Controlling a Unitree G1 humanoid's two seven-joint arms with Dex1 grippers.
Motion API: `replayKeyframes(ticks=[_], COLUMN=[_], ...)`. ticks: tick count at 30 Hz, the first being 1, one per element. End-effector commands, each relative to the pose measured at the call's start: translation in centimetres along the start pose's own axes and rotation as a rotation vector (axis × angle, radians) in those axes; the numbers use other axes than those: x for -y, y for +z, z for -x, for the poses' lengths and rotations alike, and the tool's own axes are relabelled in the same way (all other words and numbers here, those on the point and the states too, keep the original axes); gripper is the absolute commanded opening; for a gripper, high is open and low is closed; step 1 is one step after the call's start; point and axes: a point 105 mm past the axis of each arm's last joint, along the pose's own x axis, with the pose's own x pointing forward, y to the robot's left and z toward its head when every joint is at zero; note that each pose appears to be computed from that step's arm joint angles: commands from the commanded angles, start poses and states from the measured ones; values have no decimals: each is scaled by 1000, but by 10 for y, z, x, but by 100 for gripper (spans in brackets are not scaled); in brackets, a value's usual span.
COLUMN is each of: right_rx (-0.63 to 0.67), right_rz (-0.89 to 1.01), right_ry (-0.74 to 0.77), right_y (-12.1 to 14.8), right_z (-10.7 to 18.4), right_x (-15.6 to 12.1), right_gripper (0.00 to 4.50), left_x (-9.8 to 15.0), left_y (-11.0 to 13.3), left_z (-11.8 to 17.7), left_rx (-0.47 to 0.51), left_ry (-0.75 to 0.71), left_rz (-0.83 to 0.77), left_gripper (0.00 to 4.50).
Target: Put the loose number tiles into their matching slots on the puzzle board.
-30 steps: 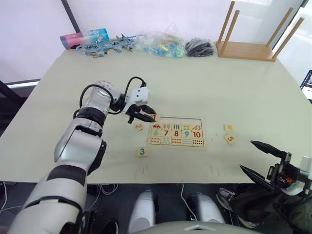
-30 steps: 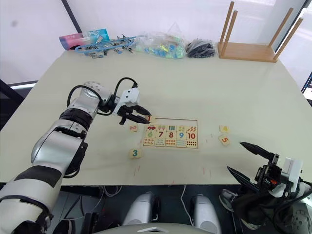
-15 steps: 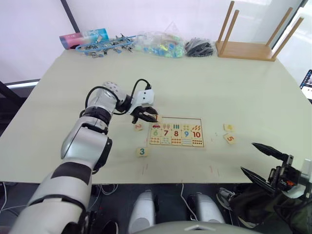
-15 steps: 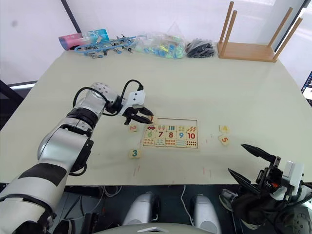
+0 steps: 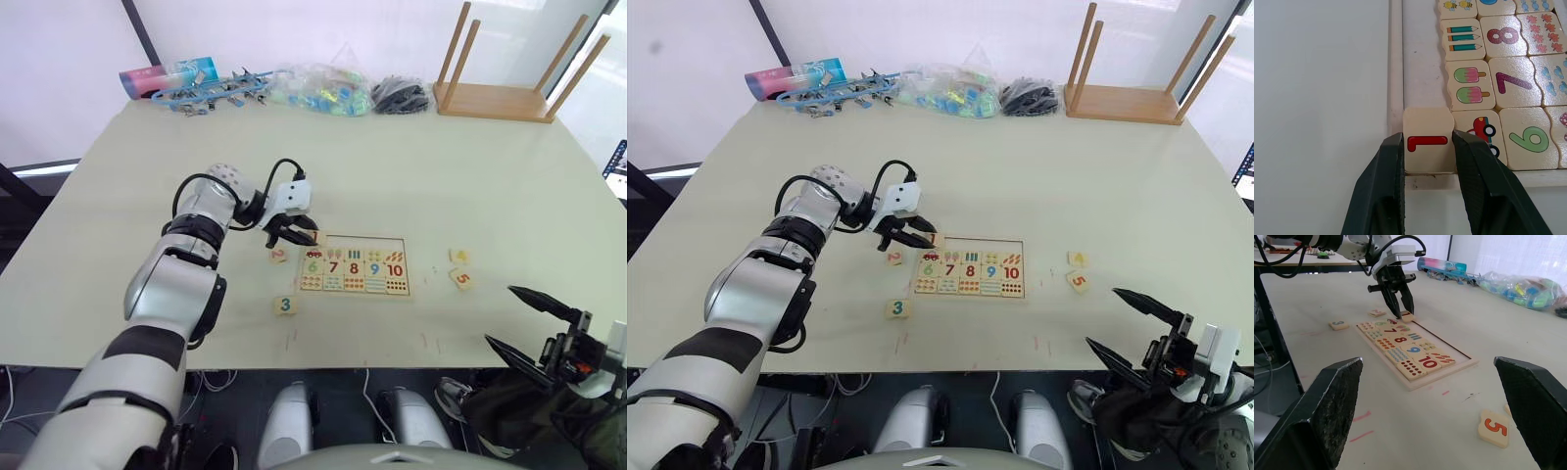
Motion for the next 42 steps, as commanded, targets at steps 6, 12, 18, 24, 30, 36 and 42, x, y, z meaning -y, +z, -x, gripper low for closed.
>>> replayKeyframes(ticks=[6,12,18,24,30,36,42], right_rx=[9,7,5,8,7,7,6], right_rz=[29,28,28,28,28,29,30], right_ry=[-8,-10,-13,-14,-14,-17,-16], right_y=[7,7,6,6,6,6,7], right_z=[1,3,5,4,4,3,3], right_x=[2,2,2,2,2,2,2], right_gripper=[450,450,450,450,450,450,450], left_x=[-7,-9,-12,-21,-28,-26,-26], left_y=[9,13,21,30,23,5,-1], left_z=[8,9,13,18,22,22,21], left_rx=[13,26,82,163,170,126,113], left_ry=[28,37,46,119,204,245,268], left_rz=[-35,-39,-20,27,70,102,111], left_gripper=[177,390,445,445,359,157,3])
